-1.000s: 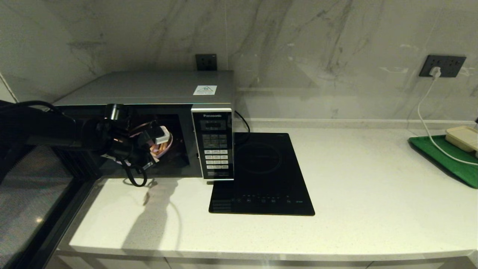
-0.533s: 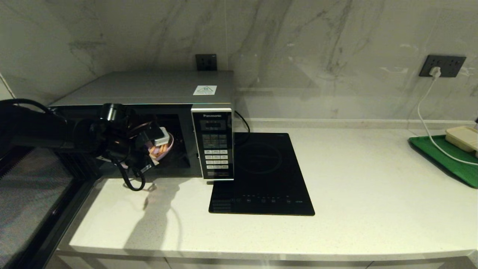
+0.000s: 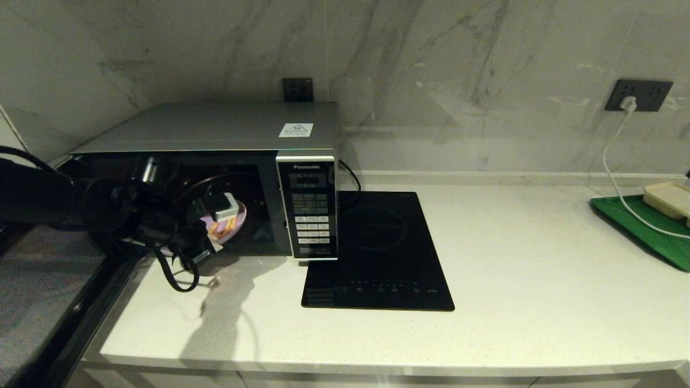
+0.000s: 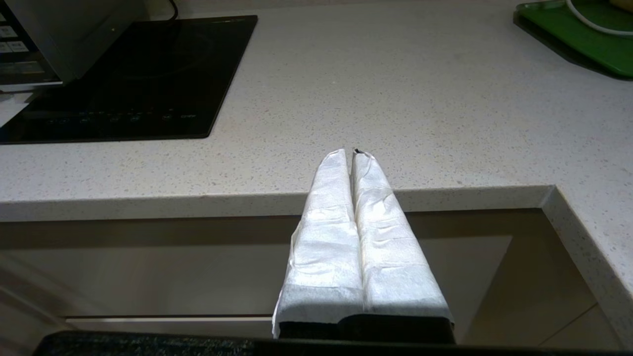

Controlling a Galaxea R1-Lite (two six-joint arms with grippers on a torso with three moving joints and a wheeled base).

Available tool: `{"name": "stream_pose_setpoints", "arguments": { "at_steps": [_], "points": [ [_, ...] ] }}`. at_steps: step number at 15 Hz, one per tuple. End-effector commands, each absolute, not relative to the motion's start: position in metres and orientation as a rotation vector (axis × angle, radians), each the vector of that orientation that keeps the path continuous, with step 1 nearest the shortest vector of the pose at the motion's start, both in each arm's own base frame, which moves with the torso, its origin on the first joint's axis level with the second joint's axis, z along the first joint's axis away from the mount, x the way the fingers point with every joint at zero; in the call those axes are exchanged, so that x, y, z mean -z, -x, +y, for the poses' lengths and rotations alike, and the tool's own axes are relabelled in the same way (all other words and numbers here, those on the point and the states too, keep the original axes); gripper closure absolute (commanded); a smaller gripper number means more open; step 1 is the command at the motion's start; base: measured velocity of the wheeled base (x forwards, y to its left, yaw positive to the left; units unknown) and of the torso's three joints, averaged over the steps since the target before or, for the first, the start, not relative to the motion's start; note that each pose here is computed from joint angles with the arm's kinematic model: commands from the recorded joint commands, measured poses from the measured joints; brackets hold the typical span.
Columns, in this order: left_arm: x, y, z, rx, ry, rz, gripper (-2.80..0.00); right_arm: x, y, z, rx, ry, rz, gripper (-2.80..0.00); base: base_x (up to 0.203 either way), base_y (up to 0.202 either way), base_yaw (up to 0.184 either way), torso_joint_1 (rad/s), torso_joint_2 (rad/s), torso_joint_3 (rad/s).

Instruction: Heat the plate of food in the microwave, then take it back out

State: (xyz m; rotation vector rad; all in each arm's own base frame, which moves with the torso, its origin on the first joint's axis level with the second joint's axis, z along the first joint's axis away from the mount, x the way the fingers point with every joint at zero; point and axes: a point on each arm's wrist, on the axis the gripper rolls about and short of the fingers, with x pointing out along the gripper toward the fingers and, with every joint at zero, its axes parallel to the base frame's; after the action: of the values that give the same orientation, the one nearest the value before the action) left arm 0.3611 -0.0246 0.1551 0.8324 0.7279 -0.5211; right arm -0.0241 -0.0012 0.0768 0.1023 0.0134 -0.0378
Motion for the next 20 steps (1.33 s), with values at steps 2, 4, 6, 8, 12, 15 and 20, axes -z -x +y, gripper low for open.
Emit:
{"name": "stream_pose_setpoints", "arguments": {
  "at_steps": [2,4,6,8,12,15,20],
  "points": [
    [-0.16,-0.334,-0.031,0.533,-0.851,0.698,0.0,-0.077,0.024,-0.001,0.038,-0.102,0.013,0.0,0.0,0.0,0.0,0.0,0.0,0.0],
    [-0.162,-0.319,-0.039,0.554,-0.863,0.68,0.0,-0.077,0.024,-0.001,0.038,-0.102,0.013,0.0,0.0,0.0,0.0,0.0,0.0,0.0],
    [-0.164,-0.306,-0.044,0.575,-0.872,0.674,0.0,-0.077,0.024,-0.001,0.038,-0.102,0.013,0.0,0.0,0.0,0.0,0.0,0.0,0.0],
    [-0.165,-0.295,-0.048,0.59,-0.88,0.671,0.0,-0.077,0.024,-0.001,0.038,-0.102,0.013,0.0,0.0,0.0,0.0,0.0,0.0,0.0],
    [-0.167,-0.262,-0.069,0.658,-0.915,0.645,0.0,-0.077,0.024,-0.001,0.038,-0.102,0.013,0.0,0.0,0.0,0.0,0.0,0.0,0.0],
    [-0.166,-0.236,-0.087,0.72,-0.941,0.623,0.0,-0.077,0.024,-0.001,0.038,-0.104,0.013,0.0,0.0,0.0,0.0,0.0,0.0,0.0],
    [-0.159,-0.198,-0.101,0.801,-0.981,0.614,0.0,-0.077,0.024,-0.001,0.038,-0.102,0.013,0.0,0.0,0.0,0.0,0.0,0.0,0.0]
  ]
}}
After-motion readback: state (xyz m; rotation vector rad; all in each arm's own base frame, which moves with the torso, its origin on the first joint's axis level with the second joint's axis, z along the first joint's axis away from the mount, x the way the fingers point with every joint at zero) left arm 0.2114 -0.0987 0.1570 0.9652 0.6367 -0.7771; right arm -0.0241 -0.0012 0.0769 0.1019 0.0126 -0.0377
